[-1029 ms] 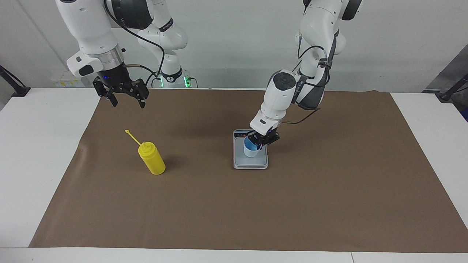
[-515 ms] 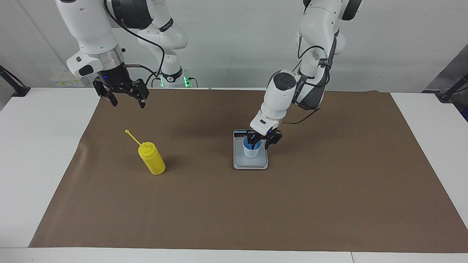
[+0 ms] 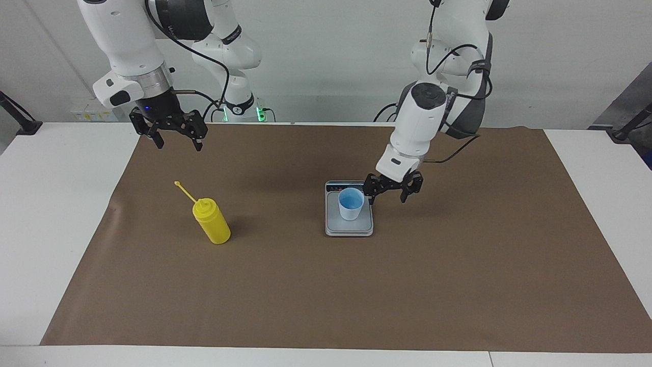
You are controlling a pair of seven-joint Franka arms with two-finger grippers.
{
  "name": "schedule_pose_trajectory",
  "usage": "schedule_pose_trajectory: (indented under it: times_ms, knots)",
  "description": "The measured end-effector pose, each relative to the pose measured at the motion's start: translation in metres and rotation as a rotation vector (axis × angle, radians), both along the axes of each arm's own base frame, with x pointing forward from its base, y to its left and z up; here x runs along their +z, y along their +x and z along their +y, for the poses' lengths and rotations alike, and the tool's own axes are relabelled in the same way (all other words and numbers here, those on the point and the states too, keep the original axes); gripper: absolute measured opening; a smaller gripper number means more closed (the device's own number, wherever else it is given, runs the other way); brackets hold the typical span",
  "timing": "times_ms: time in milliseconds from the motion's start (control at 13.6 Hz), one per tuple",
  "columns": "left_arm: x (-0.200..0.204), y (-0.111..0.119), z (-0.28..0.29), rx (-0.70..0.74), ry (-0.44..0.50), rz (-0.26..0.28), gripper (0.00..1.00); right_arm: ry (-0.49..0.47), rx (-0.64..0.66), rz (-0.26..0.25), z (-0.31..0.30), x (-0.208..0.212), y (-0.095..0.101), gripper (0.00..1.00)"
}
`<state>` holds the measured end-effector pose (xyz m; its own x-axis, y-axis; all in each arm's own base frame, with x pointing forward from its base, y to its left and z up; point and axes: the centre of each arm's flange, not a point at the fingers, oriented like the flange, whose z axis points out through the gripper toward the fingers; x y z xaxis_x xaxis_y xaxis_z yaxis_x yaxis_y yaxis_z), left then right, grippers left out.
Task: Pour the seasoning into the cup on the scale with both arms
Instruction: 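Open the left gripper and withdraw it from the cup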
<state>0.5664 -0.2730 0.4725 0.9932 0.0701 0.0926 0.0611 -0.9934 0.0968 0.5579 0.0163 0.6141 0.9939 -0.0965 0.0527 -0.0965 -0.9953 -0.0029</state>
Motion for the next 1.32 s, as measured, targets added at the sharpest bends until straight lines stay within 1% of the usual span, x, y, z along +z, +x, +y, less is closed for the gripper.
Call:
schedule_pose_trajectory:
  times_ms: [294, 588, 882, 1103, 1250, 1324]
  knots:
    - [0.041, 0.008, 0.057, -0.1, 0.038, 0.01, 1.0, 0.0, 0.0, 0.0, 0.0, 0.0, 0.0, 1.0]
    - [0.084, 0.004, 0.13, -0.235, 0.073, 0.001, 1.0, 0.0, 0.0, 0.0, 0.0, 0.0, 0.0, 1.0]
    - [0.104, -0.005, 0.173, -0.239, 0.087, 0.023, 1.0, 0.0, 0.0, 0.0, 0.0, 0.0, 0.0, 1.0]
    - [0.125, -0.011, 0.19, -0.22, 0.1, 0.06, 1.0, 0.0, 0.0, 0.0, 0.0, 0.0, 0.0, 1.0]
    - [0.14, -0.013, 0.196, -0.225, 0.12, 0.065, 1.0, 0.0, 0.0, 0.0, 0.0, 0.0, 0.0, 1.0]
    - [0.139, -0.013, 0.196, -0.227, 0.121, 0.07, 1.0, 0.0, 0.0, 0.0, 0.0, 0.0, 0.0, 1.0]
